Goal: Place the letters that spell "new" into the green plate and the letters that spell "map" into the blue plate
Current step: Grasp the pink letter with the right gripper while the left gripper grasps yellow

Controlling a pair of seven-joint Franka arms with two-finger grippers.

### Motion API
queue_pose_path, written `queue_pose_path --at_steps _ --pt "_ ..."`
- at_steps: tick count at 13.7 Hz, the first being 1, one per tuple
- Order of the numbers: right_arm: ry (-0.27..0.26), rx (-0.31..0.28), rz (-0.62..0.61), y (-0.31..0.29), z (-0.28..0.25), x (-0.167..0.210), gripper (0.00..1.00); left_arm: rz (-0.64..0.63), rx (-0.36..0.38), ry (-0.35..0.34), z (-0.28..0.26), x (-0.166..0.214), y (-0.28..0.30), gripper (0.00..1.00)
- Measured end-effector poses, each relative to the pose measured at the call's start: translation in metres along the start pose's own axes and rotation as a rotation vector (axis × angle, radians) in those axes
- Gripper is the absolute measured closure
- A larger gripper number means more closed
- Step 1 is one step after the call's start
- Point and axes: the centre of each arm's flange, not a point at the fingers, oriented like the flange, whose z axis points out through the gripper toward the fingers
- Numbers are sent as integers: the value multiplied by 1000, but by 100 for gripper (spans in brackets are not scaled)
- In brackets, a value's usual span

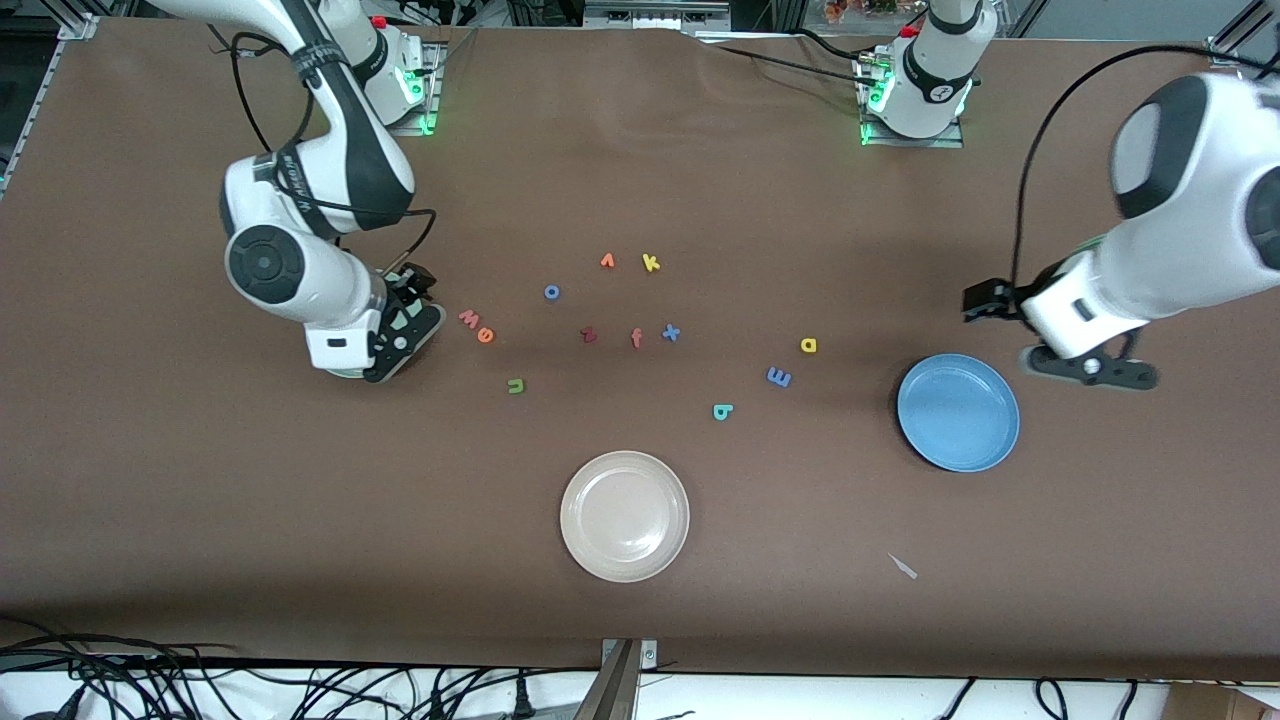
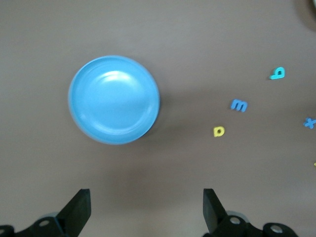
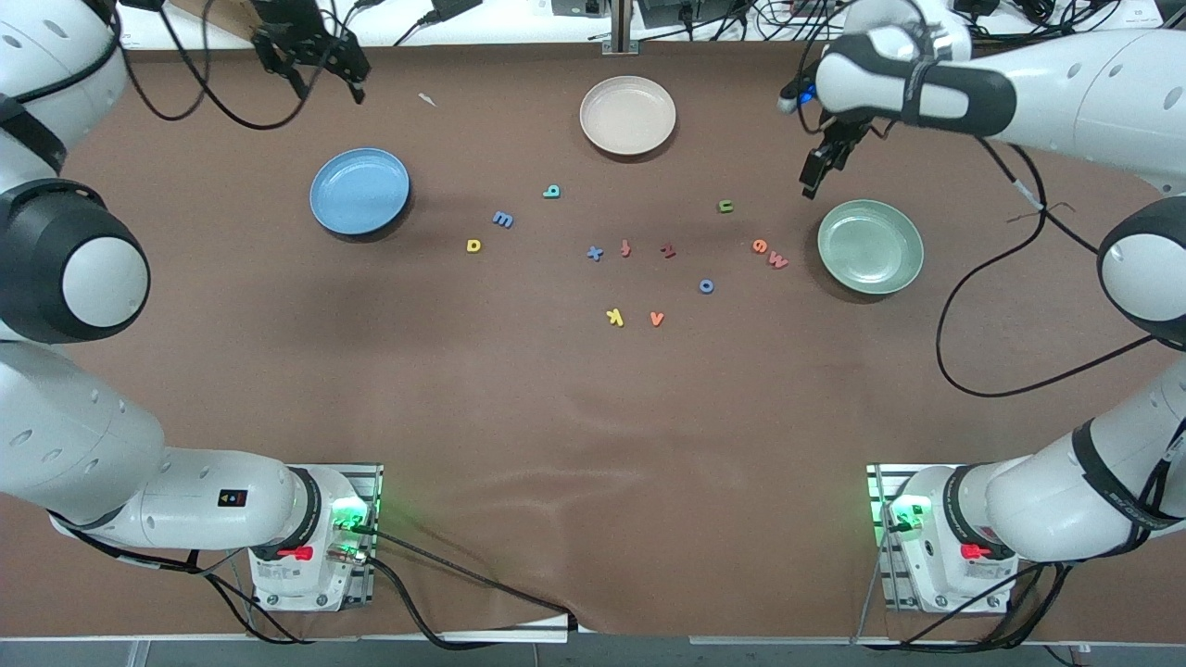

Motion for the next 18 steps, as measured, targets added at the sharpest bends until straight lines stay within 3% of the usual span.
queue_pose_path --at_steps 2,5,9,12,15,18 --pt "37 -18 -25 -23 41 -1 0 40 -3 8 27 3 24 0" --pt "32 -14 -34 -36 75 -12 0 43 -9 46 74 4 57 0" --pt "78 -36 -42 -45 113 -20 2 50 -15 75 117 -3 79 0" --pt "123 -57 -66 -58 134 -19 12 38 -21 125 154 -11 89 0" --pt "148 -67 -89 -69 149 -11 46 41 -30 151 192 -18 106 0" --pt "156 -71 -88 -68 149 -10 56 87 -37 157 230 -17 134 0"
